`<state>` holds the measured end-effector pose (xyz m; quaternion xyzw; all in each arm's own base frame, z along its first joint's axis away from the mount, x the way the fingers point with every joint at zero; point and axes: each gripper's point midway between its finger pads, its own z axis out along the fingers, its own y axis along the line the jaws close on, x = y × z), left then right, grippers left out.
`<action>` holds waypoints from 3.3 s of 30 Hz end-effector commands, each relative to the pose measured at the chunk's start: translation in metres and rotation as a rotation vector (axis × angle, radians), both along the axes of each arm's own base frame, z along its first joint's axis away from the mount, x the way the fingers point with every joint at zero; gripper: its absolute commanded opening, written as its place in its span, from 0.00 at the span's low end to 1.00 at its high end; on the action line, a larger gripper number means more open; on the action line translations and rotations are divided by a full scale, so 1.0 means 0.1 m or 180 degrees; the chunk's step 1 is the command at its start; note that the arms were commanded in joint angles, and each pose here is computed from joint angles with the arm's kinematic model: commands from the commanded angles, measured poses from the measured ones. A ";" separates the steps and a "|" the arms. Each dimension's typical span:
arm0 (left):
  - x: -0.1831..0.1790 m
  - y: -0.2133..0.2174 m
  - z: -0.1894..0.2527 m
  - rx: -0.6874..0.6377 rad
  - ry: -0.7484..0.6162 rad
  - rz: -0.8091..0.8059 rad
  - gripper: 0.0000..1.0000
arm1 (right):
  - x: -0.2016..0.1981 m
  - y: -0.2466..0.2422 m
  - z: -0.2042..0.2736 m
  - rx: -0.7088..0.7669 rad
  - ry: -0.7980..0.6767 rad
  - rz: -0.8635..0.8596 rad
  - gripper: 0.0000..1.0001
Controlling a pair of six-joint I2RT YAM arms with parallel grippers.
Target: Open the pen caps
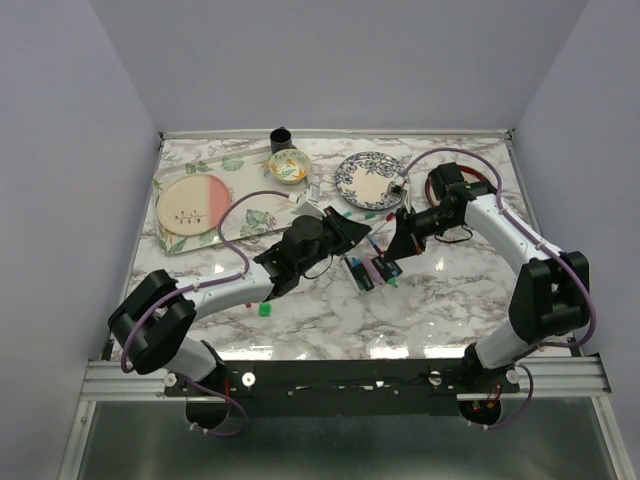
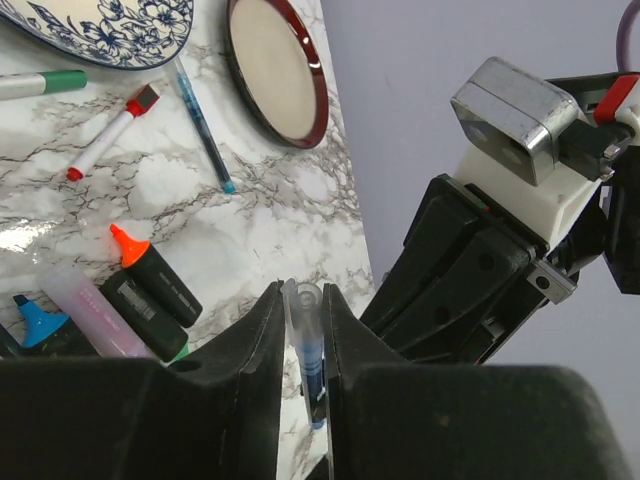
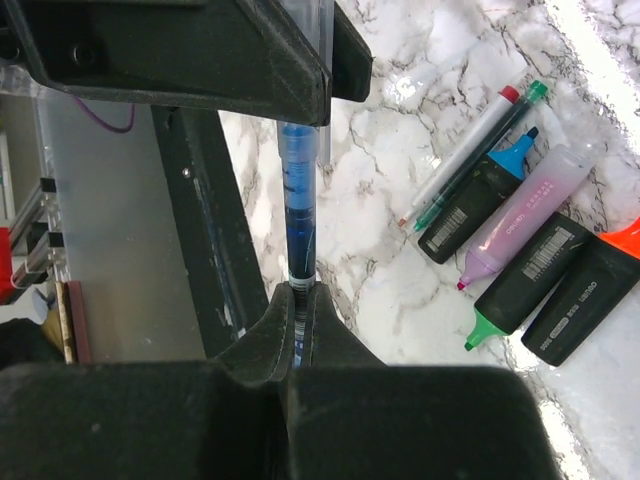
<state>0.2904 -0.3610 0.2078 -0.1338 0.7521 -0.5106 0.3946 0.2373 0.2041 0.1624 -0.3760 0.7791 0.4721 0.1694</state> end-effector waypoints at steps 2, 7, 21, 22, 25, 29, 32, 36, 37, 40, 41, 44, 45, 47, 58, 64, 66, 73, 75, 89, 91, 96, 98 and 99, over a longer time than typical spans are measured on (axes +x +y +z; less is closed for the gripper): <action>0.06 -0.01 -0.03 0.0152 -0.0062 0.0056 0.09 | -0.05 0.04 -0.03 0.0007 0.0057 0.0046 0.01; 0.11 0.24 -0.06 0.0209 -0.0075 0.0227 0.00 | -0.09 0.05 -0.13 -0.0148 0.0025 0.0101 0.01; 0.22 2.12 -0.33 -0.0016 0.0212 0.1868 0.00 | -0.30 0.27 -0.45 -0.0657 -0.0153 0.0484 0.01; 0.18 2.18 -0.39 0.0076 0.0241 0.1873 0.00 | -0.29 0.27 -0.45 -0.0678 -0.0144 0.0451 0.01; 0.07 2.27 -0.59 0.0611 0.0389 0.1806 0.00 | -0.19 0.22 -0.50 -0.0832 -0.0258 0.0314 0.01; -0.14 2.43 -0.96 0.1259 0.0646 0.1702 0.00 | -0.12 0.21 -0.51 -0.0901 -0.0329 0.0240 0.01; -0.28 2.54 -1.18 0.1616 0.0775 0.1647 0.01 | -0.12 0.21 -0.53 -0.0916 -0.0315 0.0236 0.00; -0.37 2.69 -1.29 0.1920 0.0807 0.1677 0.08 | -0.11 0.20 -0.55 -0.0937 -0.0298 0.0227 0.01; -0.39 2.71 -1.32 0.1986 0.0823 0.1667 0.09 | -0.10 0.20 -0.55 -0.0936 -0.0302 0.0226 0.01; -0.41 2.75 -1.37 0.2157 0.0857 0.1621 0.13 | -0.09 0.19 -0.58 -0.0970 -0.0287 0.0209 0.01; -0.41 2.75 -1.39 0.2194 0.0871 0.1606 0.13 | -0.09 0.19 -0.59 -0.0984 -0.0289 0.0206 0.01; -0.43 2.76 -1.47 0.2296 0.0930 0.1549 0.14 | -0.08 0.18 -0.60 -0.1011 -0.0277 0.0191 0.01; -0.44 2.76 -1.49 0.2315 0.0947 0.1536 0.15 | -0.07 0.18 -0.61 -0.1024 -0.0289 0.0180 0.01; -0.45 2.75 -1.55 0.2347 0.0972 0.1496 0.17 | -0.05 0.17 -0.62 -0.1041 -0.0292 0.0162 0.01; -0.46 2.76 -1.59 0.2403 0.0982 0.1457 0.34 | 0.16 0.05 -0.80 -0.1400 -0.0325 -0.0241 0.01; -0.47 2.76 -1.56 0.2369 0.0953 0.1470 0.38 | 0.30 -0.07 -0.88 -0.1566 -0.0306 -0.0495 0.01; -0.45 2.75 -1.51 0.2343 0.0919 0.1478 0.40 | 0.35 -0.12 -0.89 -0.1594 -0.0304 -0.0589 0.01; -0.35 2.56 -1.06 0.2058 0.0579 0.1311 0.59 | 0.43 -0.20 -1.02 -0.1741 -0.0209 -0.0828 0.01; -0.33 2.48 -0.93 0.1962 0.0472 0.1203 0.69 | 0.44 -0.21 -1.08 -0.1789 -0.0154 -0.0877 0.01; -0.44 2.40 -0.37 0.1557 0.0014 0.1082 0.79 | 0.48 -0.39 -1.29 -0.2008 0.0058 -0.1034 0.08; -0.45 2.40 -0.35 0.1559 0.0005 0.1071 0.80 | 0.48 -0.40 -1.30 -0.2014 0.0073 -0.1023 0.09; -0.46 2.40 -0.26 0.1554 -0.0053 0.1071 0.82 | 0.43 -0.40 -1.33 -0.2016 0.0121 -0.0965 0.09; -0.46 2.40 -0.25 0.1558 -0.0061 0.1065 0.82 | 0.42 -0.41 -1.35 -0.2047 0.0130 -0.0951 0.09; -0.46 2.40 -0.25 0.1559 -0.0057 0.1059 0.82 | 0.42 -0.42 -1.36 -0.2061 0.0141 -0.0944 0.09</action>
